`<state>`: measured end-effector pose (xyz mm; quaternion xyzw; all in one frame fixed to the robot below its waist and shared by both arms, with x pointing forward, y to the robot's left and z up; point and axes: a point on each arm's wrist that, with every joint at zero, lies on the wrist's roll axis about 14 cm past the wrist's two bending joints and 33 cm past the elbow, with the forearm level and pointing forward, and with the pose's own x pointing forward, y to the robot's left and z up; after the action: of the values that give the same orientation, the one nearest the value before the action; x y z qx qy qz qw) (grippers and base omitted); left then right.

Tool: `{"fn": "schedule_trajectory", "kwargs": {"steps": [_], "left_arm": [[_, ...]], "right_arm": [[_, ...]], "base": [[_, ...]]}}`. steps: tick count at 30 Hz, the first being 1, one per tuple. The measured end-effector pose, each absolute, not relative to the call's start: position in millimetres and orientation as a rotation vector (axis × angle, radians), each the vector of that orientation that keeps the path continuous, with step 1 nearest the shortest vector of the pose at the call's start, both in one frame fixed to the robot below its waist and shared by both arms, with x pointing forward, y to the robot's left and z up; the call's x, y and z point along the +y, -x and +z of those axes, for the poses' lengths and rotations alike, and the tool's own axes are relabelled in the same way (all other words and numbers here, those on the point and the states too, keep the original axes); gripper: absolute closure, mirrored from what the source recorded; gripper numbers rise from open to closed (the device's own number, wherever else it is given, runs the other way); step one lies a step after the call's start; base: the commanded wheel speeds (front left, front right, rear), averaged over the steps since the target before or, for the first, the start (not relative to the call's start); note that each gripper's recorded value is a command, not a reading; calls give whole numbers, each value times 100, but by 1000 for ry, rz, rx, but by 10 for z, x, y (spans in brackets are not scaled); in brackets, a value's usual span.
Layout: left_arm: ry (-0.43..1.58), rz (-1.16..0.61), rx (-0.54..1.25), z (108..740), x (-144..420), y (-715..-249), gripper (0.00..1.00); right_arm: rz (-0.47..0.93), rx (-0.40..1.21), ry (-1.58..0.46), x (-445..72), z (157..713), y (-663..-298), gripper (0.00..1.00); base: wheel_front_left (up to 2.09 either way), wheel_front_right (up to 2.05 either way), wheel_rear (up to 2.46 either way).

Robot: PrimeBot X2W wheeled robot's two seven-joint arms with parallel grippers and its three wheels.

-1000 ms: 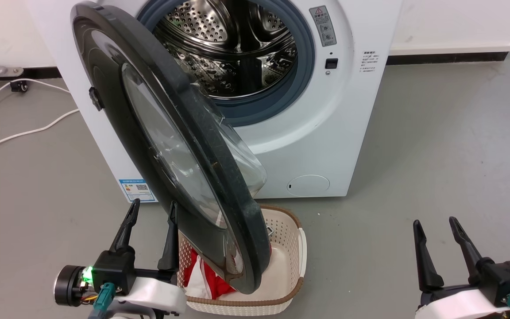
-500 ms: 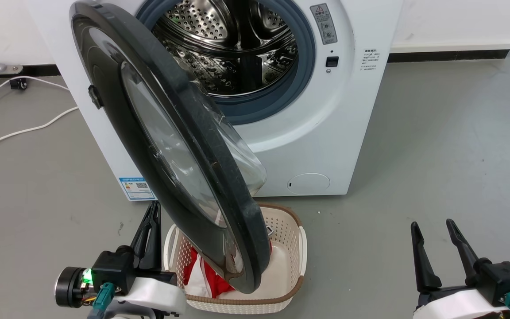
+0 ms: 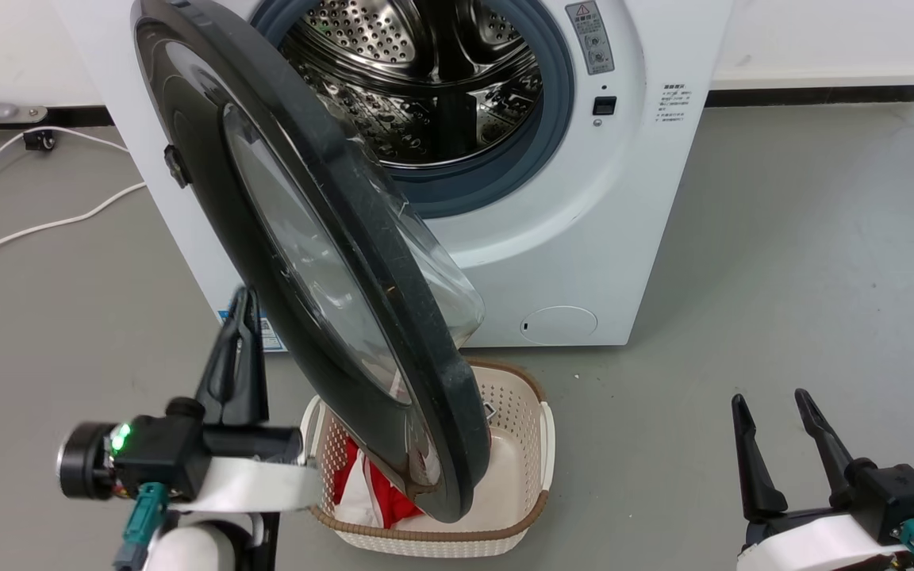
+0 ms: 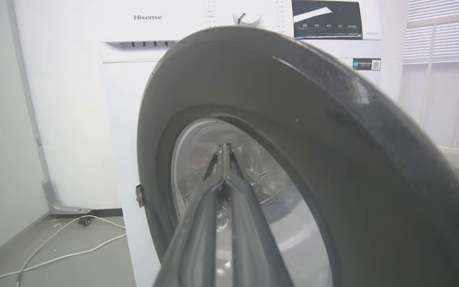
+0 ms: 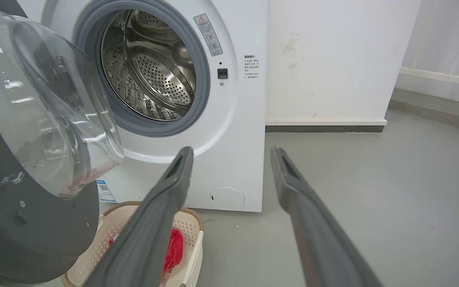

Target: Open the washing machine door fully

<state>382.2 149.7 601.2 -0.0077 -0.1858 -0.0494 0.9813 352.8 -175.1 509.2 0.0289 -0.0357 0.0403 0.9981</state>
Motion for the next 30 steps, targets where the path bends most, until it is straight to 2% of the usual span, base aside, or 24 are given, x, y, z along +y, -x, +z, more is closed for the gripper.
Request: {"fn": "schedule_trajectory", "kwargs": {"steps": [11,16,22,30], "left_arm": [[3,-159,-811,7327,1282,-3479,100],[13,-223,-933,7638,1107,-3258,100],[62,-408,-850,7554,666,-3190,100],[82,-602,-472,6747,142,-3238,100]], "right_arm": [[88,-72,-58,-1725,5102,-3534,0],[85,-73,-62,-1733,5104,-3525,0],[84,-73,-65,-1733,5103,-3517,0],[93,-72,-70,-1702,5099,-3516,0]], "base": [[0,0,0],[0,0,0],[0,0,0],[0,0,0]]}}
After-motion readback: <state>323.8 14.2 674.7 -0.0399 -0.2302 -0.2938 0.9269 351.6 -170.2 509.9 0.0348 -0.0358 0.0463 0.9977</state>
